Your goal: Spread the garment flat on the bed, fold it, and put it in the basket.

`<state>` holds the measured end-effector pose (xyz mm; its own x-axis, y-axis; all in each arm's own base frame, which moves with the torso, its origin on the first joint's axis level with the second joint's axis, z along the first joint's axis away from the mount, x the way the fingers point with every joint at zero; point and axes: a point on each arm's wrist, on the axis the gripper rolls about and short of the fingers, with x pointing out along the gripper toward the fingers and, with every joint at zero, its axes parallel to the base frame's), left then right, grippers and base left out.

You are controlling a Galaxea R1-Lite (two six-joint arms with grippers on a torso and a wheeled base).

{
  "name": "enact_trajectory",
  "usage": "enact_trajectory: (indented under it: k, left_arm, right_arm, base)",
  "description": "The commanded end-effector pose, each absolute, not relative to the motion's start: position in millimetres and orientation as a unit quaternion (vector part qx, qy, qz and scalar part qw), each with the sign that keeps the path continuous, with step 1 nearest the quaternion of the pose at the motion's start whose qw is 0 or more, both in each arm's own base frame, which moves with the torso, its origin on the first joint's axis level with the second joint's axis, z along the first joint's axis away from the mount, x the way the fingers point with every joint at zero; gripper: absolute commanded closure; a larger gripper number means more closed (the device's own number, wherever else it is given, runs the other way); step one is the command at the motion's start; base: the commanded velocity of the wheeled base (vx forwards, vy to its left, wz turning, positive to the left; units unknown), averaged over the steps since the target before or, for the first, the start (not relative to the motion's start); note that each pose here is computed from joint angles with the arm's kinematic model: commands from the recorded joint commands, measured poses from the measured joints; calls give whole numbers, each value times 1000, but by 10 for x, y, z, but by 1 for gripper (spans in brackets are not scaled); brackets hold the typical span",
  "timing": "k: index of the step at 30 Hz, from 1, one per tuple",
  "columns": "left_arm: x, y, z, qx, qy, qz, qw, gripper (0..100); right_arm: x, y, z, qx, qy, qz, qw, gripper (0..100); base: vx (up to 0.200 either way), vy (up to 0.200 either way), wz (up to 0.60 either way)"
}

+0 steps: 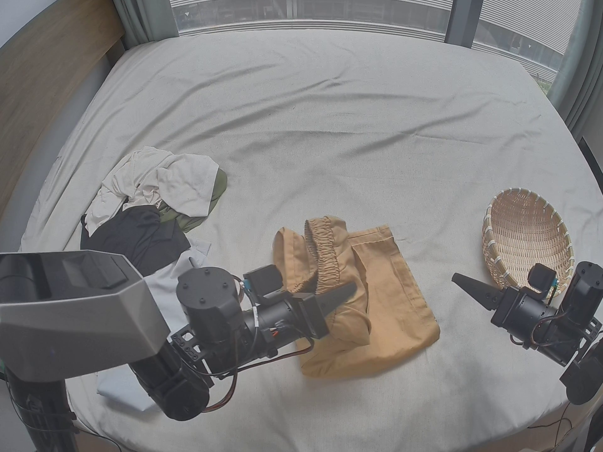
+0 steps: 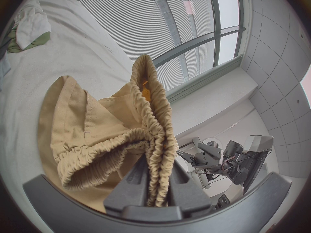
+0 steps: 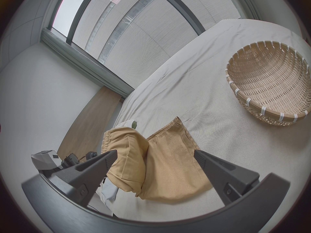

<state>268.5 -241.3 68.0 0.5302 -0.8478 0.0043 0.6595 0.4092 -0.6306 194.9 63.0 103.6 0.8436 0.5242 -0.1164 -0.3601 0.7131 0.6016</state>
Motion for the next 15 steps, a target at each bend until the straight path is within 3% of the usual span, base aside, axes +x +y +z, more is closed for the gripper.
enact_trajectory:
  k: [1, 12, 13, 15]
  left_arm:
    - [2717, -2574, 504, -286, 172, -464, 821, 100]
    - [2729, -2626, 373, -280, 186, -466, 818, 100]
    - [2745, -2641, 374, -281, 183, -467, 818, 0]
    - [2767, -2646, 386, -282, 179, -467, 819, 0]
  right_arm:
    - [1937, 628, 1061, 293, 135, 244, 914, 0]
    - [1938, 625, 1061, 293, 135, 243, 915, 0]
    - [1941, 623, 1063, 293, 134, 243, 915, 0]
    - [1946, 624, 1063, 294, 134, 243, 915, 0]
  base:
    - [0, 0, 0]
    - [0, 0, 0]
    - [0, 0, 0]
    - [0, 0, 0]
